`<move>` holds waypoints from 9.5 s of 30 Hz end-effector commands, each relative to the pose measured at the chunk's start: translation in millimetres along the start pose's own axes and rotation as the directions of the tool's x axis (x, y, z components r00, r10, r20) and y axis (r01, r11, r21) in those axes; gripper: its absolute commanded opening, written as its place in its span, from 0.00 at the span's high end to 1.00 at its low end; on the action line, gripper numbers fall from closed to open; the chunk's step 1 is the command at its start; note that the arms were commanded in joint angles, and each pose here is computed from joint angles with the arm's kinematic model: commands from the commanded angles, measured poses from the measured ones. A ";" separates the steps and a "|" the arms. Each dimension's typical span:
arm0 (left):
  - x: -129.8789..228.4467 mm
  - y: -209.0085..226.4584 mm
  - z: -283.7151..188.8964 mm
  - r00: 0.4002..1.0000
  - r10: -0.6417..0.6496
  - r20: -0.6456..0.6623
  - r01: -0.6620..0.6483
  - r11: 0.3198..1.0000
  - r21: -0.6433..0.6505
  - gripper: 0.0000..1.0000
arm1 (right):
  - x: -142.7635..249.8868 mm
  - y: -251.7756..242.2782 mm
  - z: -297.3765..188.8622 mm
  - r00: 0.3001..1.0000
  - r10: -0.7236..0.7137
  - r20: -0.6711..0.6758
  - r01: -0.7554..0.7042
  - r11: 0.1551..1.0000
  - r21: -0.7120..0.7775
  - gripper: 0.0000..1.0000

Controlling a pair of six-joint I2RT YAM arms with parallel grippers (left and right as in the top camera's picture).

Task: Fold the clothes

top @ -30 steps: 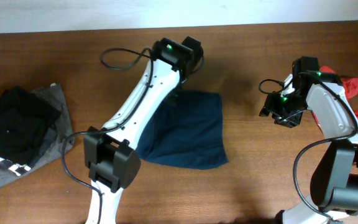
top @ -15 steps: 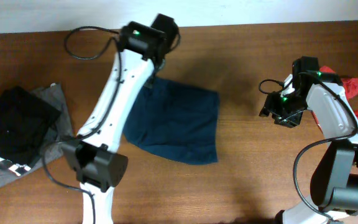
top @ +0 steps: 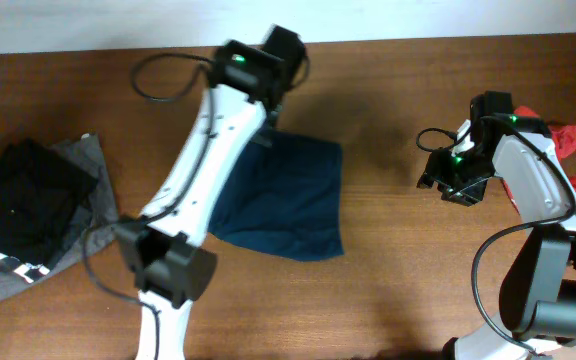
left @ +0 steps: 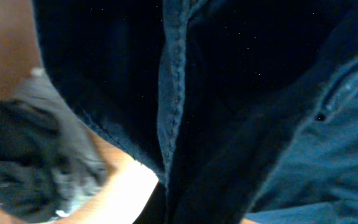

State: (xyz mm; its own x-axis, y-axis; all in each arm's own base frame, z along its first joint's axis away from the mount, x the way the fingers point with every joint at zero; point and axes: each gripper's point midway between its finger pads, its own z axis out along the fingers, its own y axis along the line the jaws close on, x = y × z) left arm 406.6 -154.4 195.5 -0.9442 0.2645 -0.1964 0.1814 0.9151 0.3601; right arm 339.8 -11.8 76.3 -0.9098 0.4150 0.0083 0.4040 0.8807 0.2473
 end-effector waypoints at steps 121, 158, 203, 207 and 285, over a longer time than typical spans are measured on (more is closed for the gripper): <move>-3.0 -90.1 100.7 0.943 0.333 0.023 -0.220 0.570 0.791 0.89 | 54.4 150.6 88.7 0.786 -0.601 0.148 0.611 0.790 -0.038 0.85; 62.2 -113.4 135.3 0.939 0.256 -0.229 0.142 0.317 0.938 0.27 | 66.8 113.2 100.1 0.850 -0.527 0.003 0.527 0.850 0.017 0.84; 184.2 363.2 109.8 0.606 -0.789 -0.102 0.747 0.520 0.413 1.00 | 59.1 157.2 -29.4 0.751 -0.554 0.361 0.612 0.788 -0.064 0.78; 211.0 389.6 117.6 0.523 -0.847 -0.095 0.810 0.460 0.365 0.99 | 62.0 154.1 -27.8 0.757 -0.555 0.344 0.608 0.791 -0.062 0.78; 149.0 194.6 322.5 0.630 -0.552 -0.545 0.675 0.737 0.034 0.99 | 82.5 141.7 -20.6 0.817 -0.525 0.240 0.558 0.824 -0.098 0.80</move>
State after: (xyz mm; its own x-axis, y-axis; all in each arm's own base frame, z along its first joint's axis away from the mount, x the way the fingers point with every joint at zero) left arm 382.4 282.1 45.9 -0.8069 -0.5765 -0.1285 -0.5708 0.7052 0.4205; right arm 319.2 142.4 127.9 -0.9328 -0.0827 -0.3508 -0.1916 0.9381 0.2884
